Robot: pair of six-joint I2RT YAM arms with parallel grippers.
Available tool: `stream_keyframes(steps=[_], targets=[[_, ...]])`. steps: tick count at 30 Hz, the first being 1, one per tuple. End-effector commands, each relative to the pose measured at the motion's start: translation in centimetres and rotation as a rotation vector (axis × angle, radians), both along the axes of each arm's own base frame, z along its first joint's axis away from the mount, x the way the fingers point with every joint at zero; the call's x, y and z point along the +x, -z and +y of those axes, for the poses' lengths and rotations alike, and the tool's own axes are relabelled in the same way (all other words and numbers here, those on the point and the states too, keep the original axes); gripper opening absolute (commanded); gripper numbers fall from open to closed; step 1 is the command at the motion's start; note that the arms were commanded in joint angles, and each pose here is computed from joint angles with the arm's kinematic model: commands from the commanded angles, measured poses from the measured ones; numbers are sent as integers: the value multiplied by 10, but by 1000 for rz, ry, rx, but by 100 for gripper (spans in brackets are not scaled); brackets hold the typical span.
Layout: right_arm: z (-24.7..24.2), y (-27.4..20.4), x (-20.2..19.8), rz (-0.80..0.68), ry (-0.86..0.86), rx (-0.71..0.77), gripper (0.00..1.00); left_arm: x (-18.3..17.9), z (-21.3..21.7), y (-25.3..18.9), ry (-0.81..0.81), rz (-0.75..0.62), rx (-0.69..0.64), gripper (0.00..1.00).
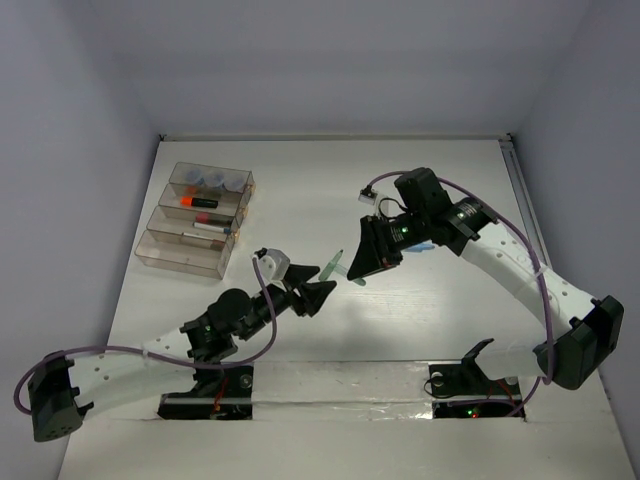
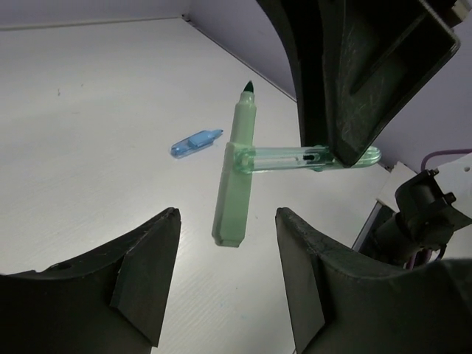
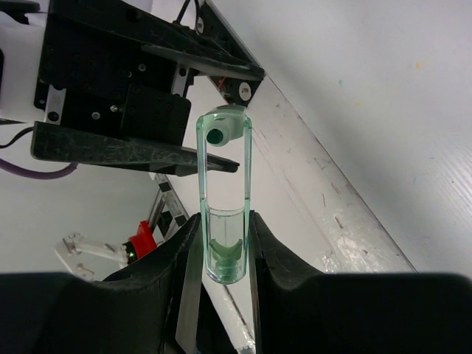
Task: Sort the stationery into containers
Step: Close the pen cap on the pen.
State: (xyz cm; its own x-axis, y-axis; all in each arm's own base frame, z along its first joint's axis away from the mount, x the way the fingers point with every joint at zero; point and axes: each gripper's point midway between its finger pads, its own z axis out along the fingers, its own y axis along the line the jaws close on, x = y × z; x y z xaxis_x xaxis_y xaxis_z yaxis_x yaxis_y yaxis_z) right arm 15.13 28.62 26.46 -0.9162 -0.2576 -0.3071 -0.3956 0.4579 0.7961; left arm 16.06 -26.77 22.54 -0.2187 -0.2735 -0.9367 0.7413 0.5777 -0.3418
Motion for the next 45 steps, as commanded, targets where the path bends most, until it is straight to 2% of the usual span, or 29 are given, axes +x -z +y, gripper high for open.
stream_keyframes(steps=[1,9,16,20,28,35,39,45], targets=[[0,-27,-1,-49,-13,62,2,-1,-6,-51,20,-80,-107,50],[1,-26,0,-50,-11,65,2,-4,-14,-50,46,-72,-111,32],[2,-30,0,-52,-12,76,2,-3,-15,-46,43,-64,-99,32],[2,-31,0,-54,-11,79,2,-3,-14,-46,41,-65,-98,27],[1,-34,-1,-59,-11,79,2,-1,-14,-42,29,-57,-85,27],[0,-32,-1,-55,-11,71,2,4,-13,-42,3,-52,-82,8],[-1,-29,-2,-56,-9,59,2,6,-9,-42,-18,-50,-77,0],[-9,-25,8,-114,41,-10,3,2,-8,-26,6,-39,16,0]])
